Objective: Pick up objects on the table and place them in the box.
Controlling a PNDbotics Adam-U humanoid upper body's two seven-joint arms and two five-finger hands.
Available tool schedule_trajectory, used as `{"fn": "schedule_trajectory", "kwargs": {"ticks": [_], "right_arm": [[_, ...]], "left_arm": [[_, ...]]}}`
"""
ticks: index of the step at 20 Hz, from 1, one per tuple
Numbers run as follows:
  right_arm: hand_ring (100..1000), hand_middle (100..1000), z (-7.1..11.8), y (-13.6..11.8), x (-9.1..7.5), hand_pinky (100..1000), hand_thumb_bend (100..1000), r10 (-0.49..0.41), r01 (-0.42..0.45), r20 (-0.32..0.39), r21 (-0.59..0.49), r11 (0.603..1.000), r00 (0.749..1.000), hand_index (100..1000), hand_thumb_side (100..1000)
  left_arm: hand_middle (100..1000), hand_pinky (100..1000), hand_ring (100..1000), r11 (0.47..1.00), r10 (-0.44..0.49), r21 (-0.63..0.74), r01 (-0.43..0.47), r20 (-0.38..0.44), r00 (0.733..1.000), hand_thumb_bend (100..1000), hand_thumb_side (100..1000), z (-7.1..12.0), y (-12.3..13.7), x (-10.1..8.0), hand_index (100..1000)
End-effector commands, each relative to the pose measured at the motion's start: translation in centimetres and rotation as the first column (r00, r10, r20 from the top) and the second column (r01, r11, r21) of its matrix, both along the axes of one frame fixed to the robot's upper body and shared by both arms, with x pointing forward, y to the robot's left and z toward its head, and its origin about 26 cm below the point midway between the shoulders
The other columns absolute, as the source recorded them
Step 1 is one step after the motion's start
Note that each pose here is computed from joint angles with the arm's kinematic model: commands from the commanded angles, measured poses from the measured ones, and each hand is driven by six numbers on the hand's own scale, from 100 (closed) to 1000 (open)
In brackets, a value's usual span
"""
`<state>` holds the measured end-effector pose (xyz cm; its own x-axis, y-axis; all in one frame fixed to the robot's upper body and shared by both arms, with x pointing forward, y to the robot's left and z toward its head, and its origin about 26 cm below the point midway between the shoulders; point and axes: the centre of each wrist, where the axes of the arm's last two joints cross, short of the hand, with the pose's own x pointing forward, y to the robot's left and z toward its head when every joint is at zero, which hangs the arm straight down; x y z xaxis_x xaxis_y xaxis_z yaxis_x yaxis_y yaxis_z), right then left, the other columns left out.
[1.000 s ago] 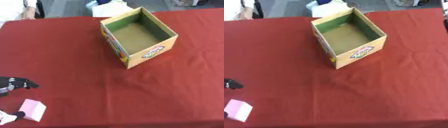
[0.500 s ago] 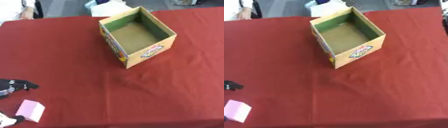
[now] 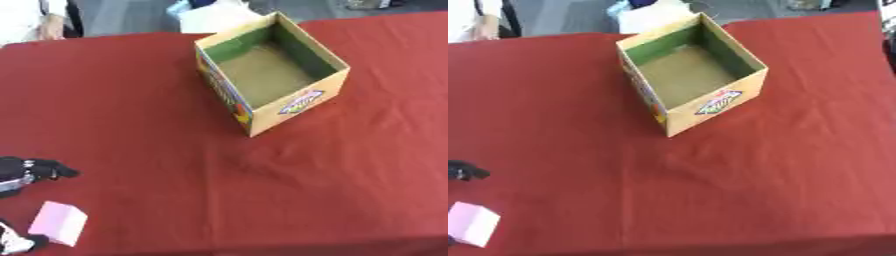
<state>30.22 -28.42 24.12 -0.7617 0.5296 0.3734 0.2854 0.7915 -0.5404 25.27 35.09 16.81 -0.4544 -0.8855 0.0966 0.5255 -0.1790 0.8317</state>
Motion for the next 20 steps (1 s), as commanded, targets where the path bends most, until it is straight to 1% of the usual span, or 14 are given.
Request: {"fn": "schedule_trajectory", "kwargs": {"ticks": [1, 5, 7, 8, 9, 13, 16, 18, 20], "right_arm": [[767, 726, 0.8, 0.0, -0.3, 849, 100, 0.011, -0.011, 0.022, -0.011, 1.0, 1.0, 789, 1000], [767, 726, 0.9, 0.1, -0.2, 849, 100, 0.014, -0.014, 0.023, -0.009, 1.0, 1.0, 789, 1000], [767, 726, 0.8, 0.0, -0.2, 849, 100, 0.012, -0.012, 0.022, -0.008, 1.0, 1.0, 789, 1000], [768, 726, 0.8, 0.0, -0.3, 849, 100, 0.011, -0.011, 0.022, -0.008, 1.0, 1.0, 789, 1000], [768, 726, 0.8, 0.0, -0.3, 849, 100, 0.009, -0.009, 0.021, -0.008, 1.0, 1.0, 789, 1000], [768, 726, 0.7, -0.3, -0.3, 849, 100, -0.002, 0.002, 0.017, -0.013, 1.0, 1.0, 790, 1000], [768, 726, 0.6, -0.3, -0.3, 849, 100, -0.004, 0.004, 0.015, -0.015, 1.0, 1.0, 790, 1000], [768, 726, 0.6, -0.3, -0.4, 849, 100, -0.005, 0.005, 0.014, -0.017, 1.0, 1.0, 790, 1000], [768, 726, 0.5, -0.4, -0.4, 849, 100, -0.007, 0.007, 0.013, -0.016, 1.0, 1.0, 790, 1000]], "left_arm": [[881, 854, 869, 1.0, -0.015, 0.024, 0.014, 0.007, 1.0, 446, 290, 0.8, -0.4, 0.2, 993], [882, 857, 872, 0.999, -0.025, 0.036, 0.026, -0.036, 0.999, 421, 295, 0.7, -0.9, 0.3, 990], [884, 858, 876, 0.999, -0.021, 0.046, 0.024, -0.053, 0.998, 380, 273, 0.7, -0.9, 0.3, 989], [882, 856, 875, 0.999, -0.017, 0.048, 0.019, -0.052, 0.999, 349, 270, 0.7, -0.8, 0.3, 989], [882, 857, 875, 0.999, -0.012, 0.046, 0.014, -0.041, 0.999, 348, 268, 0.9, -0.7, 0.3, 989], [887, 866, 882, 0.999, -0.007, 0.047, 0.005, 0.047, 0.999, 410, 302, 2.3, 0.2, 0.5, 992], [889, 872, 888, 0.998, -0.015, 0.055, 0.009, 0.103, 0.995, 432, 327, 3.2, 0.6, 0.6, 995], [892, 876, 891, 0.998, -0.024, 0.06, 0.018, 0.099, 0.995, 474, 372, 3.1, 0.8, 0.5, 995], [899, 879, 894, 0.997, -0.037, 0.075, 0.031, 0.067, 0.997, 503, 398, 2.8, 0.9, 0.3, 999]]}}
